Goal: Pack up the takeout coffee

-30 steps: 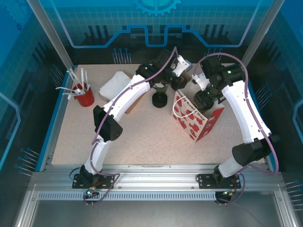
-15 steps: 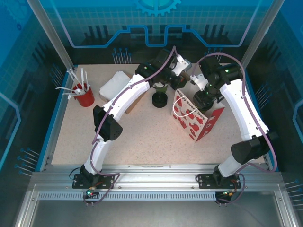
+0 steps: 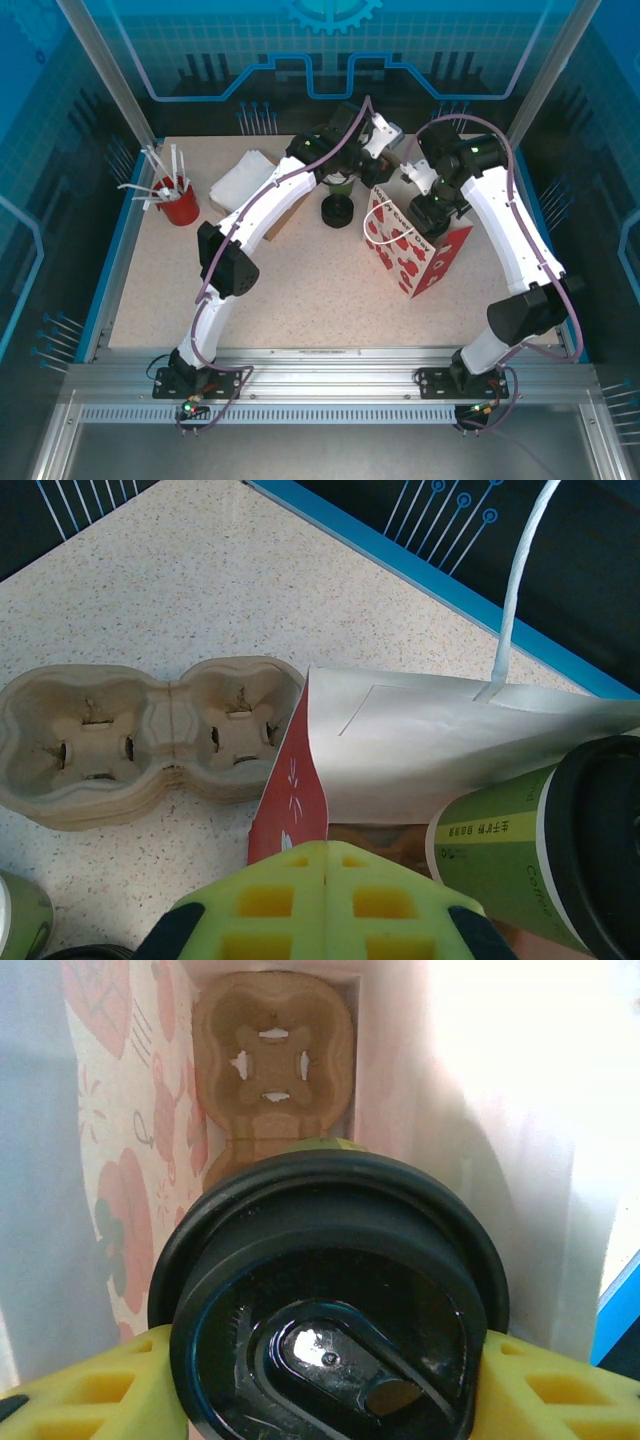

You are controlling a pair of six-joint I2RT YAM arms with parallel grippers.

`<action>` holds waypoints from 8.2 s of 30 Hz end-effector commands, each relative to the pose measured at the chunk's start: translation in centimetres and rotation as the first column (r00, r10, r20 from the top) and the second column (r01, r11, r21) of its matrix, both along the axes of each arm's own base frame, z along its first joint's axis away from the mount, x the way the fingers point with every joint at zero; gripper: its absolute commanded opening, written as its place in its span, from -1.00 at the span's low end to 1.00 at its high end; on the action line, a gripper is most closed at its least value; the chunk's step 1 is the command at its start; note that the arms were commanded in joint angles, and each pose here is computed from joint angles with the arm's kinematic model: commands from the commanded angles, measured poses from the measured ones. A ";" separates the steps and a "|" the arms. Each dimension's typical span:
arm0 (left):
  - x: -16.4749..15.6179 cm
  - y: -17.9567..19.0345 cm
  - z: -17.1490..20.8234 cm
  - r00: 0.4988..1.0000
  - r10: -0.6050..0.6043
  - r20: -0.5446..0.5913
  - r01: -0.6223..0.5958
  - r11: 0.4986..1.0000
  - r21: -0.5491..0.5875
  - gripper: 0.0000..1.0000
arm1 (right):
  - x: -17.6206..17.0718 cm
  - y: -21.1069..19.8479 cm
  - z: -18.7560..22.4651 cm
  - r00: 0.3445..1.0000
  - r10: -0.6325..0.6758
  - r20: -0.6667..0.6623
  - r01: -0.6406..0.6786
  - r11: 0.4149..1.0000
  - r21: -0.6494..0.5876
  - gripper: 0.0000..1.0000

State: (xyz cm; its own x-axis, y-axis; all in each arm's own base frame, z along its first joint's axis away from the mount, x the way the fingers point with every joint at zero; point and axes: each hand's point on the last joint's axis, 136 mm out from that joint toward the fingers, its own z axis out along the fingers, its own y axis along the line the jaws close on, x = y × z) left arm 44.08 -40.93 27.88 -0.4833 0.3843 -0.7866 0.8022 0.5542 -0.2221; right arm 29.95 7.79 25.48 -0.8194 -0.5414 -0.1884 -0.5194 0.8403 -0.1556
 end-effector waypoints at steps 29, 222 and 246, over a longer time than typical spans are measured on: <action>0.2 0.1 -0.3 1.000 -0.013 0.011 0.013 1.000 0.003 -1.00 | -1.2 -1.2 -3.7 0.992 -0.052 -0.116 0.054 0.998 0.012 -0.34; -0.4 0.1 -1.4 0.999 -0.040 -0.010 0.040 0.999 0.017 -1.00 | -0.2 -2.4 -15.3 0.952 -0.109 -0.285 0.105 0.994 -0.029 -0.38; -0.6 0.1 -1.7 0.999 -0.043 -0.016 0.044 0.999 0.016 -1.00 | 1.1 -1.2 -12.5 0.979 -0.103 -0.175 0.102 0.995 -0.011 -0.01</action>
